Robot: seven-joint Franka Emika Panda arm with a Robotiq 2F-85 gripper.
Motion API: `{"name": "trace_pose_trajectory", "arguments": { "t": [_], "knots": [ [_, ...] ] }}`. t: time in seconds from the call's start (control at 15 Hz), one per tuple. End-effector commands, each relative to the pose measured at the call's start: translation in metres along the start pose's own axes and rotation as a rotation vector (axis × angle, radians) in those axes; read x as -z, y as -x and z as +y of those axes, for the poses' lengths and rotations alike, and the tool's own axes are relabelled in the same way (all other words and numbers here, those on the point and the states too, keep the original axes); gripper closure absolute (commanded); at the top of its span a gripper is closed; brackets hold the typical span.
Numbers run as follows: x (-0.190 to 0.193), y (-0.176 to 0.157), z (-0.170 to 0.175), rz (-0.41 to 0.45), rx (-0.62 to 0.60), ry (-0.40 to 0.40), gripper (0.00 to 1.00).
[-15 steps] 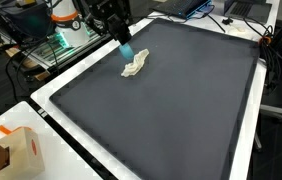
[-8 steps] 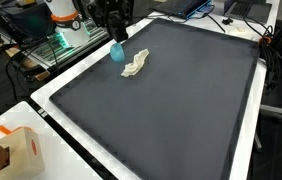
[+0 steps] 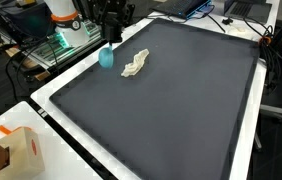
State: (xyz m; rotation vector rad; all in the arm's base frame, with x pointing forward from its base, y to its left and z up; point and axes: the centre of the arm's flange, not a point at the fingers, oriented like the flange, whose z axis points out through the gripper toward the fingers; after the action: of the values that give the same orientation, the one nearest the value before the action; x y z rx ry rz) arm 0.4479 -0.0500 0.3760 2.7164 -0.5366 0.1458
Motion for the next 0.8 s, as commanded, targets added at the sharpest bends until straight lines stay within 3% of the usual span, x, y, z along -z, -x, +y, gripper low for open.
{"name": "trace_pose_trajectory", "arguments": {
  "t": [0.0,0.73],
  "knots": [
    [-0.013,-0.005,-0.008,-0.004,-0.029,0.127,0.75],
    [-0.05,-0.006,-0.035,-0.026,0.009,0.363,0.75]
  ]
}}
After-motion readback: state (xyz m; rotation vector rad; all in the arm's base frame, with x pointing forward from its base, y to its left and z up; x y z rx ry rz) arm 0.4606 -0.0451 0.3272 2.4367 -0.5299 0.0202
